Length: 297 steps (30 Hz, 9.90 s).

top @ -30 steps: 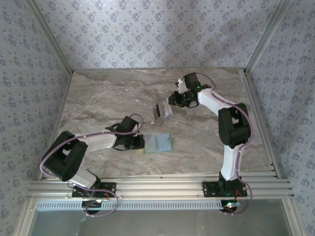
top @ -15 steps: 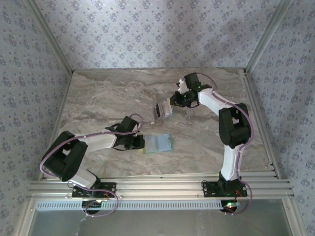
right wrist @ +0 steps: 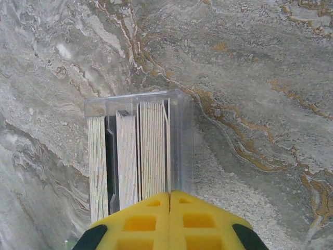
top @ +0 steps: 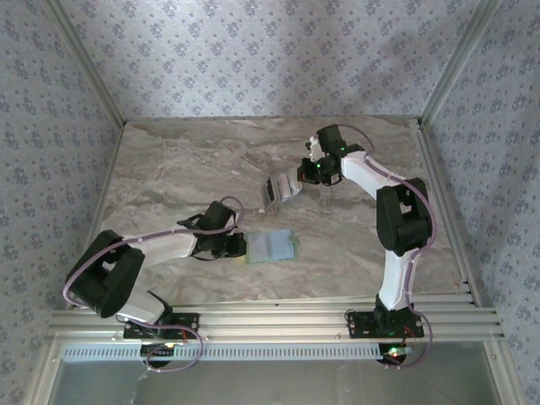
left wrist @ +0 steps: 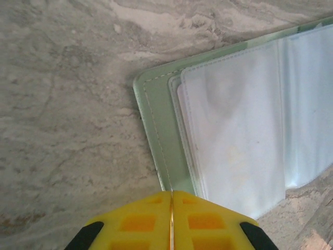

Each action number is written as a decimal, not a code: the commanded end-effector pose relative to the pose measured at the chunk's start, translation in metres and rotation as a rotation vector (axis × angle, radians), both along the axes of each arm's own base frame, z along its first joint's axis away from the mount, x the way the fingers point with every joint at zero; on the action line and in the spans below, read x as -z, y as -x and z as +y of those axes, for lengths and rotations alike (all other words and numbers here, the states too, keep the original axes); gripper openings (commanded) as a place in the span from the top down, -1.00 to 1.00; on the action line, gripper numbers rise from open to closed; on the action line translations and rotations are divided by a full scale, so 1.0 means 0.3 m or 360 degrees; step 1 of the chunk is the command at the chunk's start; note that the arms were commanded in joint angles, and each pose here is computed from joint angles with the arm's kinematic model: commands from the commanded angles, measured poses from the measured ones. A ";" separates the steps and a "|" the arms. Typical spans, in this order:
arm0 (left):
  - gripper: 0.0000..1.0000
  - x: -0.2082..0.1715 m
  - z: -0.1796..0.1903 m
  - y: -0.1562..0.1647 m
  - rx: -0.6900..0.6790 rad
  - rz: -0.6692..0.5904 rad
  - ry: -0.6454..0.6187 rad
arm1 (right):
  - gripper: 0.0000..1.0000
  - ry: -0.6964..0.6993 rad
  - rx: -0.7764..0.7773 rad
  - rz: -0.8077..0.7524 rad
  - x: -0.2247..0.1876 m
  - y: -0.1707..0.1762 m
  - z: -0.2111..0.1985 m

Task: Put the credit cards into the card holder

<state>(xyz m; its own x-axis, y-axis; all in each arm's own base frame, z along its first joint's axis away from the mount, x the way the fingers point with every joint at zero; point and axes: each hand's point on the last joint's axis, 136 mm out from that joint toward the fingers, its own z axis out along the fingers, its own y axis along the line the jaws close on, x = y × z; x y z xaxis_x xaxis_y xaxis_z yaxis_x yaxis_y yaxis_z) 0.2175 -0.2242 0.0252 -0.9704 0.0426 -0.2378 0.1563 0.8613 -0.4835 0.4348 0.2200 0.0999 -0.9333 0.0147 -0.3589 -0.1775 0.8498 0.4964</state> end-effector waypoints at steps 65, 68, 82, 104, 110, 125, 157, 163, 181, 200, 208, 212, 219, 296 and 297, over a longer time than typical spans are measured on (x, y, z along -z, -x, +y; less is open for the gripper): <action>0.92 -0.230 -0.541 -0.692 0.0026 0.0019 0.0559 | 0.90 -0.0391 -0.0022 0.0115 -0.024 0.032 -0.003; 0.92 -0.219 -0.541 -0.691 0.0025 0.0022 0.0549 | 0.91 -0.0402 -0.0023 0.0113 -0.032 0.034 -0.002; 0.92 -0.182 -0.538 -0.691 0.0026 0.0036 0.0496 | 0.66 -0.0477 -0.0018 0.0102 -0.065 0.033 -0.007; 0.92 -0.155 -0.531 -0.690 0.0023 0.0047 0.0458 | 0.87 -0.0602 -0.0024 0.0090 -0.103 0.029 0.004; 0.92 -0.146 -0.531 -0.689 0.0022 0.0051 0.0449 | 1.00 -0.0600 -0.0013 0.0082 -0.108 0.027 -0.005; 0.92 -0.141 -0.529 -0.692 0.0022 0.0052 0.0445 | 1.00 -0.0476 0.0090 0.0059 -0.086 0.011 -0.064; 0.84 -0.376 -0.537 -0.677 0.0090 -0.0039 0.0651 | 1.00 -0.0286 0.0054 0.0026 -0.061 0.034 -0.023; 0.84 -0.343 -0.544 -0.680 0.0092 -0.0016 0.0630 | 1.00 -0.0280 0.0057 0.0000 -0.083 0.040 -0.031; 0.85 -0.208 -0.581 -0.657 0.0127 0.0053 0.0497 | 1.00 -0.0288 0.0082 -0.0016 -0.107 0.036 -0.058; 0.85 -0.186 -0.573 -0.655 0.0121 0.0060 0.0474 | 0.53 -0.0291 0.0091 0.0044 -0.046 0.007 -0.062; 0.86 -0.184 -0.572 -0.654 0.0122 0.0059 0.0473 | 0.47 -0.0298 0.0094 0.0063 -0.020 -0.013 -0.062; 0.86 -0.180 -0.568 -0.656 0.0117 0.0062 0.0472 | 0.59 -0.0325 0.0088 0.0070 -0.014 -0.018 -0.054; 0.86 -0.178 -0.568 -0.655 0.0117 0.0065 0.0472 | 0.67 -0.0360 0.0088 0.0053 -0.037 -0.021 -0.052; 0.83 -0.322 -0.522 -0.669 0.0103 -0.0005 0.0610 | 1.00 -0.0435 0.0118 0.0111 -0.008 -0.002 -0.048; 0.82 -0.329 -0.523 -0.665 0.0110 -0.0007 0.0621 | 1.00 -0.0414 0.0121 0.0116 -0.001 0.000 -0.050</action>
